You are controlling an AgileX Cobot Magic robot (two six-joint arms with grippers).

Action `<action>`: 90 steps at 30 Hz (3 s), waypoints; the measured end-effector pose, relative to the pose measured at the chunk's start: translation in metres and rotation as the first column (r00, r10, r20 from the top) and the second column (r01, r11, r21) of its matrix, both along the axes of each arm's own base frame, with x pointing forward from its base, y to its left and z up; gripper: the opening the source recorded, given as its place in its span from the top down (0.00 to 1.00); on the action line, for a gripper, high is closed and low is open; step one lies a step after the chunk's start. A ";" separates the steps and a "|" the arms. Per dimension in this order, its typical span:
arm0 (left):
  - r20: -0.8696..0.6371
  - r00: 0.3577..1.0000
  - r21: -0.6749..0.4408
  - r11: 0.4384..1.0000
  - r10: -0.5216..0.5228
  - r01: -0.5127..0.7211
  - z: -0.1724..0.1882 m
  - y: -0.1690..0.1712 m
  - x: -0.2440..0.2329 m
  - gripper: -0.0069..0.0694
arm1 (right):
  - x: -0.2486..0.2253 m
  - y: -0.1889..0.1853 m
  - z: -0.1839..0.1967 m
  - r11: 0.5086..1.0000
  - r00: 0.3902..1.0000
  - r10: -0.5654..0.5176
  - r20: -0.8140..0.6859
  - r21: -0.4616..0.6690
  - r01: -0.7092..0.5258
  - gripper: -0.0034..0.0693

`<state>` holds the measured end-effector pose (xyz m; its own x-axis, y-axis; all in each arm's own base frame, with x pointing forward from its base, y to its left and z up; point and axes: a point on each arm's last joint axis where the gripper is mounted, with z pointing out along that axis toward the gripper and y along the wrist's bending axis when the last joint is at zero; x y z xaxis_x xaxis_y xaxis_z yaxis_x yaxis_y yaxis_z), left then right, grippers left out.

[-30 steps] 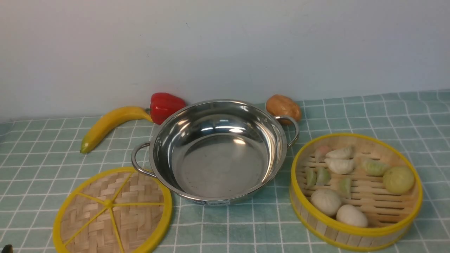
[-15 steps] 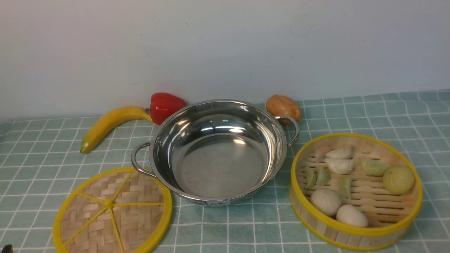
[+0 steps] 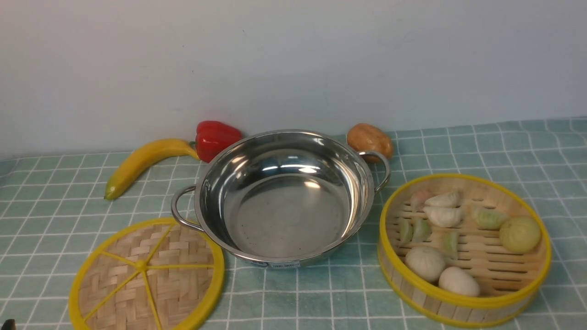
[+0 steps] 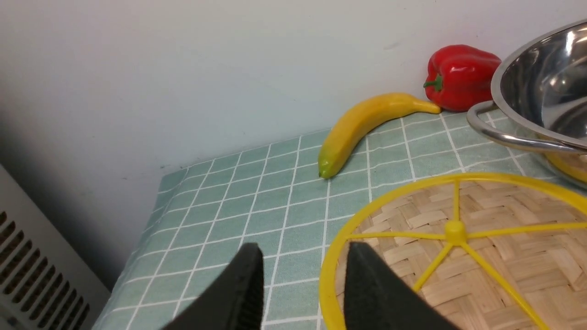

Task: Place the steamer in the pot on the blue tablecloth, and put the lid on the steamer.
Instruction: 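Reach for and grasp the rim of the bamboo steamer holding the buns with the right gripper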

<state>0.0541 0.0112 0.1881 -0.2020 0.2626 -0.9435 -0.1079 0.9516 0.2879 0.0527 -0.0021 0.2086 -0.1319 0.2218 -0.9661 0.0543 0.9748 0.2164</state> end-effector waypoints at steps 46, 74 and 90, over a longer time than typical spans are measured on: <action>0.691 0.710 -0.537 0.753 0.135 0.380 0.108 -0.002 -0.020 0.59 | -0.026 -0.006 0.103 0.858 0.818 -0.136 0.558 0.480 -0.185 0.62; -0.826 0.563 -0.223 0.937 -0.034 -0.270 0.099 0.008 0.120 0.59 | 0.159 0.020 0.081 0.974 0.589 0.215 -0.779 0.211 -0.077 0.62; -0.883 0.468 -0.199 0.936 -0.042 -0.291 0.065 0.011 0.154 0.59 | 0.214 0.012 0.008 0.987 0.449 0.126 -0.884 0.159 0.037 0.62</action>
